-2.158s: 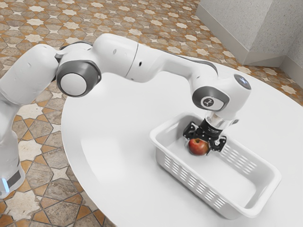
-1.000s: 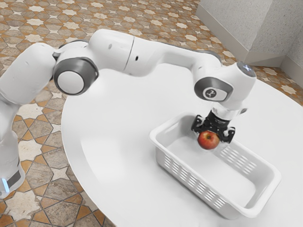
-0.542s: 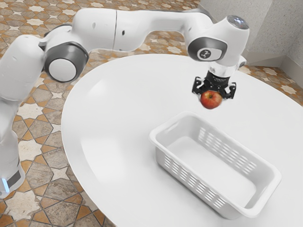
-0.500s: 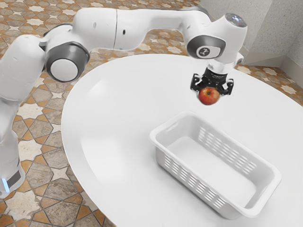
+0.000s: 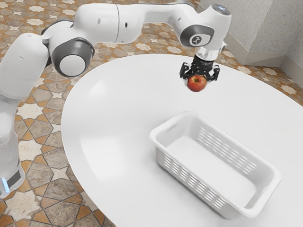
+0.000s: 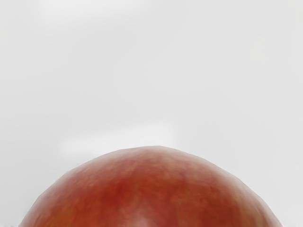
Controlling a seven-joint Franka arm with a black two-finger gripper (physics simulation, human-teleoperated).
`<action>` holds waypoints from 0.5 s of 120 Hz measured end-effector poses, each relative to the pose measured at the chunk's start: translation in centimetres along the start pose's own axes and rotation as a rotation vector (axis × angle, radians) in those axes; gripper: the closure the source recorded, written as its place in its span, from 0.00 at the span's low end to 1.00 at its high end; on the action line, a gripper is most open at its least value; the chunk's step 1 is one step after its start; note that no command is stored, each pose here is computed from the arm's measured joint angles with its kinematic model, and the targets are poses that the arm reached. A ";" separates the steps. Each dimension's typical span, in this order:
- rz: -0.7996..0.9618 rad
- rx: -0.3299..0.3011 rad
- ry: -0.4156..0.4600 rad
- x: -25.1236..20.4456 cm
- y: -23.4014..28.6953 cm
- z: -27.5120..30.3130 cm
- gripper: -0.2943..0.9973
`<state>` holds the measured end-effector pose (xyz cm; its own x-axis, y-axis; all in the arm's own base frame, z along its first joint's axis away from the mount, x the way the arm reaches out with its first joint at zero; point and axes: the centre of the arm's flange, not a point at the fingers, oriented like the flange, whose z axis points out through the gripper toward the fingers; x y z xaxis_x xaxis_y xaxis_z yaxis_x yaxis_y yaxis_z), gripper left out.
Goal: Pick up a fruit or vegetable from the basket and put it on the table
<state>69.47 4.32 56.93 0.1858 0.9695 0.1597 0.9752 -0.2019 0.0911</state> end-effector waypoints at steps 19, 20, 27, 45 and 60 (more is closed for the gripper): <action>0.001 -0.006 -0.015 -0.1 0.1 0.1 0.27; 0.001 -0.006 -0.016 -0.1 0.1 0.1 0.27; 0.001 -0.010 -0.018 -0.1 0.1 -0.1 0.25; 0.002 -0.013 -0.027 -0.2 0.1 0.0 0.24; 0.001 -0.016 -0.039 -0.3 0.0 -0.4 0.23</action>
<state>69.33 4.02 57.27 0.1920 0.9739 0.1211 0.9729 -0.2051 0.1065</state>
